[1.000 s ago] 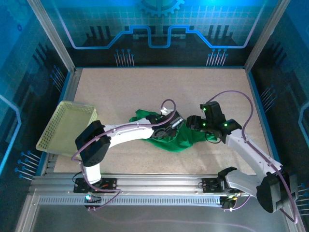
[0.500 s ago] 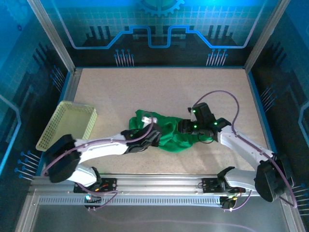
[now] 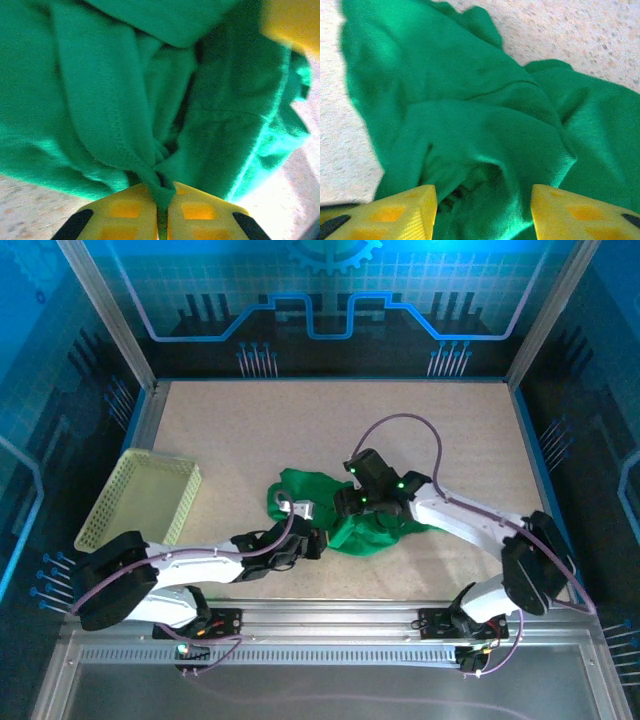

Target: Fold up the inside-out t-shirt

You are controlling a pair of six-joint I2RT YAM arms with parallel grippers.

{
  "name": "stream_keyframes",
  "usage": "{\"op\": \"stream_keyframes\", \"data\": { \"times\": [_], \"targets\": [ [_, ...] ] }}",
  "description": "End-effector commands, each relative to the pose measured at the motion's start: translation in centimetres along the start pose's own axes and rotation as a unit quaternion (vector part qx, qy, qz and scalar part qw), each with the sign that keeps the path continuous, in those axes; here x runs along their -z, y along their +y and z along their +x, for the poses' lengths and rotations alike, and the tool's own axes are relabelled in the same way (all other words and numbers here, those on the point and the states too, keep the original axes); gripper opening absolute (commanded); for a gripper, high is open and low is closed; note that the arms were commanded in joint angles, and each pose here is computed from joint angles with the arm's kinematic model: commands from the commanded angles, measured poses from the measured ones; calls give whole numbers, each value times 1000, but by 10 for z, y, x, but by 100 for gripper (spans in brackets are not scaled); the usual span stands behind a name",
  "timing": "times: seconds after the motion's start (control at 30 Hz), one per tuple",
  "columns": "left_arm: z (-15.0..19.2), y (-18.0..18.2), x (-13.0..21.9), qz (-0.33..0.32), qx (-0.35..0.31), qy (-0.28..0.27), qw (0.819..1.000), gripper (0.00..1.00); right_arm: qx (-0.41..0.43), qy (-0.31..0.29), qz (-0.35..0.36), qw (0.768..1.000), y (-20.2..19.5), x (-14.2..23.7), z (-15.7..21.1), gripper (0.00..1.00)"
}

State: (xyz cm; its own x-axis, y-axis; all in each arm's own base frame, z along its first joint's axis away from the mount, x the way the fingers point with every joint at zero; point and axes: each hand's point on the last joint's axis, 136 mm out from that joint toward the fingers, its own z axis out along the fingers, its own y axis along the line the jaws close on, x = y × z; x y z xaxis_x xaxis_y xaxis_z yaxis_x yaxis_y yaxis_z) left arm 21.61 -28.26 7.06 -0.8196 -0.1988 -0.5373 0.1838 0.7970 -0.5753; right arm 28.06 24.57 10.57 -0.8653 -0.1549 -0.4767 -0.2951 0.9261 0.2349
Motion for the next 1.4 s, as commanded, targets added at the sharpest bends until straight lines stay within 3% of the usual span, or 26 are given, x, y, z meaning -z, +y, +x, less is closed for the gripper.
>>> {"op": "stream_keyframes", "data": {
  "times": [0.0,0.13,0.4,0.6,0.7,0.87,1.17,1.37],
  "targets": [
    [8,-23,-7,48,-6,20,999,14,-31,28,55,998,-29,-12,10,44],
    [22,-15,-14,35,-9,42,998,16,-73,33,79,994,-55,-8,22,37],
    [44,-15,-30,31,-23,77,996,18,-99,34,76,992,-78,5,40,37],
    [41,-18,-25,36,-30,64,997,21,-41,-10,52,998,-51,41,25,44],
    [35,-16,-21,30,-36,50,998,23,-12,-15,30,999,-24,52,19,42],
    [25,-10,-13,16,-44,26,999,27,22,23,38,999,4,32,29,39],
    [25,3,-4,1,-35,12,999,33,51,61,137,987,-21,-10,36,40],
    [28,8,-5,-4,-30,15,999,35,66,79,150,983,-26,-25,43,37]
  ]
}}
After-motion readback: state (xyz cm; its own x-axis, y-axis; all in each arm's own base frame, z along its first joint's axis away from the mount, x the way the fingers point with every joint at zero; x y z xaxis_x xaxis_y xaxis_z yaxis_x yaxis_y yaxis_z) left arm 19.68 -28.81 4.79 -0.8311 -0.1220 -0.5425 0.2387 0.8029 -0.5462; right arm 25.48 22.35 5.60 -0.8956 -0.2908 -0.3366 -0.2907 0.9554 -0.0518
